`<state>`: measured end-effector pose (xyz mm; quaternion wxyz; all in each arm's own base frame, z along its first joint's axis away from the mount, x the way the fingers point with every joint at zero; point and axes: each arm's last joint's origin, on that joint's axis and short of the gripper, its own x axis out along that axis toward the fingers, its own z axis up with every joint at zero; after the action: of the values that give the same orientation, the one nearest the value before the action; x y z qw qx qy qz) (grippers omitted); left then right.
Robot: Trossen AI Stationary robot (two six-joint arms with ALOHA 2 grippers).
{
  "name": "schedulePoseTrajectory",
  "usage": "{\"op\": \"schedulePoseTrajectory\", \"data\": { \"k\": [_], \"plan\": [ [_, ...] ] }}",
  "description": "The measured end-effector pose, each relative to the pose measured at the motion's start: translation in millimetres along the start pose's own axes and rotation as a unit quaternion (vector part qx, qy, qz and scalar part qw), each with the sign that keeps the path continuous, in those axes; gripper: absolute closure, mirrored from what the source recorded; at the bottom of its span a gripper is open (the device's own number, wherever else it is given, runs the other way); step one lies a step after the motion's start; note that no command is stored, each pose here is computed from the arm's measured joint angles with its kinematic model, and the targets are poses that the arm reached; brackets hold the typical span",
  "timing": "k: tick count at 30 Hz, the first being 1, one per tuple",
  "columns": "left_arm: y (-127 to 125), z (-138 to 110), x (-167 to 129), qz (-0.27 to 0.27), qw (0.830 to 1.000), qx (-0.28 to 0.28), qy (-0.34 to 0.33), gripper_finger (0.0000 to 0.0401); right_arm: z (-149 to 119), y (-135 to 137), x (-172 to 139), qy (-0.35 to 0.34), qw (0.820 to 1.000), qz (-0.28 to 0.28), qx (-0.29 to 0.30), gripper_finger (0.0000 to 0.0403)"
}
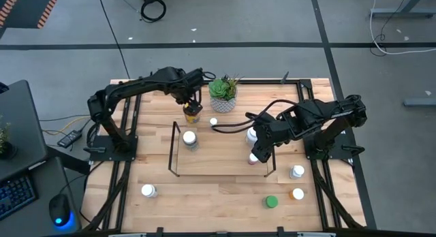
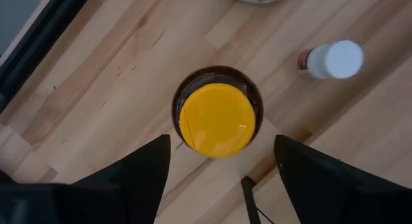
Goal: Pick and place medicine bottles onto shelf by color
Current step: Put the large yellow medicine bottle on the shelf
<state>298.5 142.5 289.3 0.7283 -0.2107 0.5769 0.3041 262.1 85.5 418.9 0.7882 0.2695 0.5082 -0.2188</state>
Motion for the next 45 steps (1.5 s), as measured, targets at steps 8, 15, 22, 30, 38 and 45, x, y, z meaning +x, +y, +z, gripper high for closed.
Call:
{"op": "schedulePoseTrajectory", "data": {
  "k": [8, 15, 22, 30, 38, 45],
  "plan": [
    [-2, 3, 9, 0.004, 1.0, 0.015, 0.011, 0.0117, 0, 0, 0, 0.004, 1.0, 0.003, 0.002, 0.0108],
    [-2, 4, 10, 0.003, 0.999, 0.032, 0.009, 0.0117, 0, 0, 0, 0.006, 1.0, 0.004, 0.007, 0.0108],
    [5, 6, 12, -0.006, 0.999, 0.029, 0.015, 0.0117, 0, 0, 0, 0.008, 1.0, 0.005, 0.008, 0.0108],
    [10, 8, 20, -0.011, 0.999, 0.032, 0.034, 0.0117, -1, 1, 0, 0.015, 1.0, 0.009, 0.008, 0.0108],
    [8, 10, 21, -0.016, 0.999, 0.034, 0.027, 0.0117, -1, 1, 0, 0.016, 1.0, 0.009, 0.01, 0.0108],
    [7, 11, 27, -0.014, 0.999, 0.036, 0.036, 0.0117, -1, 1, 0, 0.016, 1.0, 0.009, 0.01, 0.0108]
  ]
}}
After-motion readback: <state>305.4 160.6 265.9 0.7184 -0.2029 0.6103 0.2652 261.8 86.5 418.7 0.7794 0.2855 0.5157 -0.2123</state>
